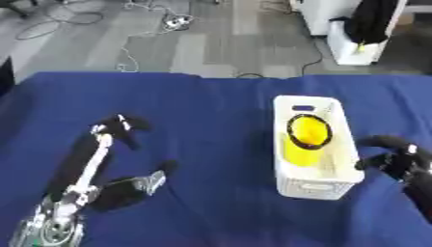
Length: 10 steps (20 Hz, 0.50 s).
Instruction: Pick up objects on the table and place them in the box.
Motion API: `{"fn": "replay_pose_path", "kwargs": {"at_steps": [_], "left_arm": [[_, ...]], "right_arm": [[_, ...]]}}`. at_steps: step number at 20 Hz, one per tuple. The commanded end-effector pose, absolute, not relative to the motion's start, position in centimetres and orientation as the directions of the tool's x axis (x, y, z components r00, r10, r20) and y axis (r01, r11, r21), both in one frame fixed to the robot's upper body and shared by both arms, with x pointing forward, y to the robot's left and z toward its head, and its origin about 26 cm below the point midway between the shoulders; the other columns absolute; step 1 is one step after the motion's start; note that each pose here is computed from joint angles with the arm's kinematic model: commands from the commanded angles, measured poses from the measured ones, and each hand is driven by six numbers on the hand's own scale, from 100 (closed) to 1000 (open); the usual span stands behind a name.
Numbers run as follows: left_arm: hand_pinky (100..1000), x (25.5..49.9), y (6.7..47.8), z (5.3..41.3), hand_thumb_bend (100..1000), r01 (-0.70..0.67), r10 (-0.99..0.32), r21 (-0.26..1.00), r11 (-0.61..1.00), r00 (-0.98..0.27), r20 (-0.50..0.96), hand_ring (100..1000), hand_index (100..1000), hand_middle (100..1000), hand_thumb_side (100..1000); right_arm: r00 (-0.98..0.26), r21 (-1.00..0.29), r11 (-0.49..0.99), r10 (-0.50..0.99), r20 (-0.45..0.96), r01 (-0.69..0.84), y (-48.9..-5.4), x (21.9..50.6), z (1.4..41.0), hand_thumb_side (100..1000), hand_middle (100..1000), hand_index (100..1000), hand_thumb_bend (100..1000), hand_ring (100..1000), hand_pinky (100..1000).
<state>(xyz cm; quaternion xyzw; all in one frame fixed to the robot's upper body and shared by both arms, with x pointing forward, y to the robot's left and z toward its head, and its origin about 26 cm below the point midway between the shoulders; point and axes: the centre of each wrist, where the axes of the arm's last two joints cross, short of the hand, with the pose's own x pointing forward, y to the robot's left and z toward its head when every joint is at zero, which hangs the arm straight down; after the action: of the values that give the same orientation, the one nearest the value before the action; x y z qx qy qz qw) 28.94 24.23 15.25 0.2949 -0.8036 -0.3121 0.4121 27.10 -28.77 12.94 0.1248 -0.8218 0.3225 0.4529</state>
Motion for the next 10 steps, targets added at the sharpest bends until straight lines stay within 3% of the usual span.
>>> {"fn": "replay_pose_path", "kwargs": {"at_steps": [1, 10], "left_arm": [[706, 28.85, 23.85, 16.23, 460, -0.223, -0.712, 0.735, 0.640, -0.532, 0.459, 539, 750, 709, 478], [709, 28.92, 23.83, 16.33, 477, -0.243, -0.709, 0.718, 0.652, -0.532, 0.463, 544, 755, 709, 457]], "right_arm": [[-0.586, -0.435, 0.753, 0.082, 0.806, -0.494, -28.80, 27.07, 13.76, 750, 858, 916, 476, 705, 819], [-0.579, -0.425, 0.760, 0.079, 0.812, -0.492, -28.78, 27.09, 13.77, 745, 859, 918, 481, 706, 819]]}}
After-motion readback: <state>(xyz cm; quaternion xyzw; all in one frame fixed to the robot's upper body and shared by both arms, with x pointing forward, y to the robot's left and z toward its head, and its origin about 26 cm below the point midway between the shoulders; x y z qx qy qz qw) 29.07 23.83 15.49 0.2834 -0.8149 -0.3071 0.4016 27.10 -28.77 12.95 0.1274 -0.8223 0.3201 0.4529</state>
